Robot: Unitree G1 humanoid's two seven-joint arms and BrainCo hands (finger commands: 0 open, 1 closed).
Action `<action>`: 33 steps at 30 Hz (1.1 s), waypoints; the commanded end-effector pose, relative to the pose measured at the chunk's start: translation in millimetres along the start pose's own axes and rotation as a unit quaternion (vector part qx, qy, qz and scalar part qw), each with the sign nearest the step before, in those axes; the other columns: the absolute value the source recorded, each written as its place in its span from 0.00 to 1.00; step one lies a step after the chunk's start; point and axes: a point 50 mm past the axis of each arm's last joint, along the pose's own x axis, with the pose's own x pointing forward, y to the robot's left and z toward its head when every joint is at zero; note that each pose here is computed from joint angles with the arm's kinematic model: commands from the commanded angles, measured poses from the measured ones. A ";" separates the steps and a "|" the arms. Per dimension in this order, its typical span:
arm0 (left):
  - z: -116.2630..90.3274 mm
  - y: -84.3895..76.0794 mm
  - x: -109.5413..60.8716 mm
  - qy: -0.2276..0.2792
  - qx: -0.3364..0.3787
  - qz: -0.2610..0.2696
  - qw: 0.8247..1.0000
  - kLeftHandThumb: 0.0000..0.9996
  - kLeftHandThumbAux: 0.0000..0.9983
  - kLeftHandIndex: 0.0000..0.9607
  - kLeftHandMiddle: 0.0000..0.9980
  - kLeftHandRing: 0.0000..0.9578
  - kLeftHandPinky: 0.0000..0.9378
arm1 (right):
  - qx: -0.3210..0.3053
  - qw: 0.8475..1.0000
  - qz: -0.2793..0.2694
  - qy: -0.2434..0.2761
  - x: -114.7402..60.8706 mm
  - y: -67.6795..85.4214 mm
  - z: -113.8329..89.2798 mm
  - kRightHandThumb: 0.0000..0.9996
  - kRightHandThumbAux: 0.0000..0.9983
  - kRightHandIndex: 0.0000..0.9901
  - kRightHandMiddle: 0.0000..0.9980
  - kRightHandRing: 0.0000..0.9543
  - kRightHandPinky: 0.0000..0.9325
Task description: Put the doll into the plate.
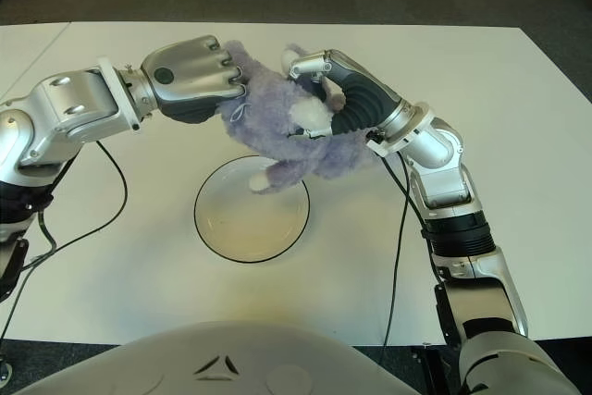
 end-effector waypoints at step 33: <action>18.9 -33.6 -35.7 -0.010 -0.051 -0.140 0.989 0.85 0.66 0.45 0.49 0.75 0.81 | 0.001 0.992 0.125 -0.028 42.2 41.0 27.8 0.46 0.75 0.64 0.78 0.81 0.84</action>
